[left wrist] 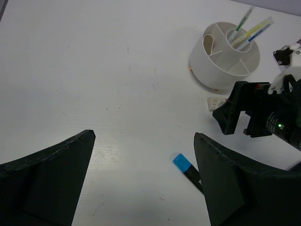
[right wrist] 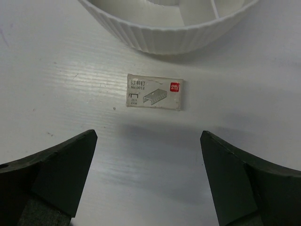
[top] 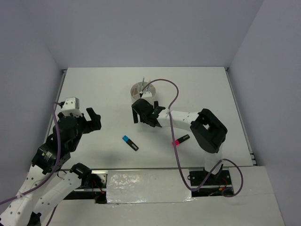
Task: Sort the stationery into containers
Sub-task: Pick up the stationery from the center of the board.
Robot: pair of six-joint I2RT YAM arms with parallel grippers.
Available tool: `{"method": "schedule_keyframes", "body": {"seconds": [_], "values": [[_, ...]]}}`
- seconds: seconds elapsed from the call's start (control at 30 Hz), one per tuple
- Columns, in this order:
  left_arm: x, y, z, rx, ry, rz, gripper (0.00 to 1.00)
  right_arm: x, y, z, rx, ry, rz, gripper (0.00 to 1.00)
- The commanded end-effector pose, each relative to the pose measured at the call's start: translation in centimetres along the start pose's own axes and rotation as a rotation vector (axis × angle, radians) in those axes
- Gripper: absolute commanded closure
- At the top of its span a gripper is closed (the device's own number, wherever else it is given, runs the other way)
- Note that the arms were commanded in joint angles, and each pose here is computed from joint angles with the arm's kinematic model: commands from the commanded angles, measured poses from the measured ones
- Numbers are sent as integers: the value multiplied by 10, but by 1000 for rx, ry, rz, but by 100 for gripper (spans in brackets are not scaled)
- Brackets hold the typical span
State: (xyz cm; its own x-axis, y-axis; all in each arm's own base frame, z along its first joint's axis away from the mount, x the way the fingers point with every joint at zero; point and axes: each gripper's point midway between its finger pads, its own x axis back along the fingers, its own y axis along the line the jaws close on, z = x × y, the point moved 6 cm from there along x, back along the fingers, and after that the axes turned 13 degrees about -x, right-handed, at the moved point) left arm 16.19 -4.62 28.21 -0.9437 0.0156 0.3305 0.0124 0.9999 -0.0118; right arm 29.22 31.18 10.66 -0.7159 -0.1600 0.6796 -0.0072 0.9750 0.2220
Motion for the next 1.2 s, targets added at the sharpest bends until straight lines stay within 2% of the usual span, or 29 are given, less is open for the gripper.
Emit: {"method": "schedule_keyframes", "body": {"seconds": [0.0, 0.53, 0.73, 0.97, 1.0, 1.03, 1.17], "values": [[5, -3, -13, 27, -55, 28, 1, -9, 13, -15, -35, -95, 17, 2], [9, -6, -15, 21, -78, 66, 1, -51, 5, -11, -41, -114, 61, 11], [9, -7, -15, 17, -81, 79, 1, -57, 2, -5, -31, -102, 54, 26], [8, -9, -15, 12, -79, 91, 1, -63, 3, 0, -8, -83, 48, 26], [9, -9, -15, 13, -80, 91, 1, -63, 3, 0, -4, -82, 48, 28], [9, -9, -15, 10, -79, 94, 1, -63, 3, 0, -3, -85, 46, 37], [9, -9, -15, 12, -83, 96, 1, -54, 3, -1, -2, -91, 7, 48]]}}
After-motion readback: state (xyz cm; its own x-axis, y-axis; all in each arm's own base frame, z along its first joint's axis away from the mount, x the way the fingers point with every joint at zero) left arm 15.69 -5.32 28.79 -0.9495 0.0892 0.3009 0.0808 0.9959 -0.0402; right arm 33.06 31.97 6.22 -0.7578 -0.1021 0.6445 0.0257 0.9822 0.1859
